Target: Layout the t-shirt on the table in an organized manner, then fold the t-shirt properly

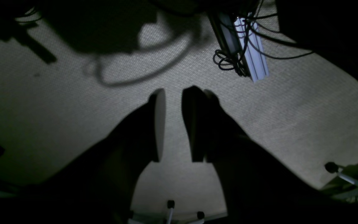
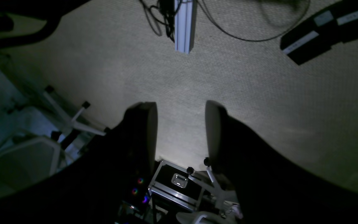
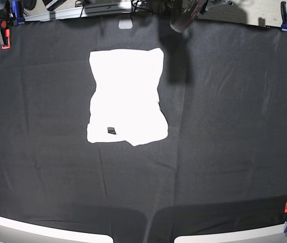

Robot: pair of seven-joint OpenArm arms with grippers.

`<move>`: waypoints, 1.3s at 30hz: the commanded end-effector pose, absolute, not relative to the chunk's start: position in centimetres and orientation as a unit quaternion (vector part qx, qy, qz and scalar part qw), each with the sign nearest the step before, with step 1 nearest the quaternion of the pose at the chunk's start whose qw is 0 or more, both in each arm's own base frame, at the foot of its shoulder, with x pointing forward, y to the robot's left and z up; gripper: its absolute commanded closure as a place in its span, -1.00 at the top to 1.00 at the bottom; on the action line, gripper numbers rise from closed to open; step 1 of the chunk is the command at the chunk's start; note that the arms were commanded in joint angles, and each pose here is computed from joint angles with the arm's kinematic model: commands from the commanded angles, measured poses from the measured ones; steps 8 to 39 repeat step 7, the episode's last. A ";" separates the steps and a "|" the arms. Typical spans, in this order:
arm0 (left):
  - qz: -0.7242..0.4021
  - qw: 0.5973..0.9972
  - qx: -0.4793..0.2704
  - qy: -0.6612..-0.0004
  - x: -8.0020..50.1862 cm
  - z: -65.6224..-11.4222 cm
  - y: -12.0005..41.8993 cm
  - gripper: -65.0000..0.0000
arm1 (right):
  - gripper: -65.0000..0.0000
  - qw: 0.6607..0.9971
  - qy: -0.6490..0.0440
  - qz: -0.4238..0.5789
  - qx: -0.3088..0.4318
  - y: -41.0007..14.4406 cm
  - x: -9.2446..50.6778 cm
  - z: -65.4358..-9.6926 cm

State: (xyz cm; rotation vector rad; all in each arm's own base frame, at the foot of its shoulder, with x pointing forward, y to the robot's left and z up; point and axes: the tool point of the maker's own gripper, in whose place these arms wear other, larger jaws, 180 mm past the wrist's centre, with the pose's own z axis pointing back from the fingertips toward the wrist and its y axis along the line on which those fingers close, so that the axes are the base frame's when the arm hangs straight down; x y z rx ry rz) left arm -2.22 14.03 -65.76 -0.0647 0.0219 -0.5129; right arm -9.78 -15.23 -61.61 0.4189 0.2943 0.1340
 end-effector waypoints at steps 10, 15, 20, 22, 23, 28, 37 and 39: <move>-0.254 0.967 -0.032 0.014 -2.5 -65.7 14.3 -0.62 | -0.24 0.967 0.108 0.054 0.225 -12.7 -8.7 -62.0; -0.254 0.967 -0.032 0.014 -2.5 -65.7 14.3 -0.62 | -0.24 0.967 0.108 0.054 0.225 -12.7 -8.7 -62.0; -0.254 0.967 -0.032 0.014 -2.5 -65.7 14.3 -0.62 | -0.24 0.967 0.108 0.054 0.225 -12.7 -8.7 -62.0; -0.254 0.967 -0.032 0.014 -2.5 -65.7 14.3 -0.62 | -0.24 0.967 0.108 0.054 0.225 -12.7 -8.7 -62.0; -0.254 0.967 -0.032 0.014 -2.5 -65.7 14.3 -0.62 | -0.24 0.967 0.108 0.054 0.225 -12.7 -8.7 -62.0; -0.254 0.967 -0.032 0.014 -2.5 -65.7 14.3 -0.62 | -0.24 0.967 0.108 0.054 0.225 -12.7 -8.7 -62.0; -0.254 0.967 -0.032 0.014 -2.5 -65.7 14.3 -0.62 | -0.24 0.967 0.108 0.054 0.225 -12.7 -8.7 -62.0; -0.254 0.967 -0.032 0.014 -2.5 -65.7 14.3 -0.62 | -0.24 0.967 0.108 0.054 0.225 -12.7 -8.7 -62.0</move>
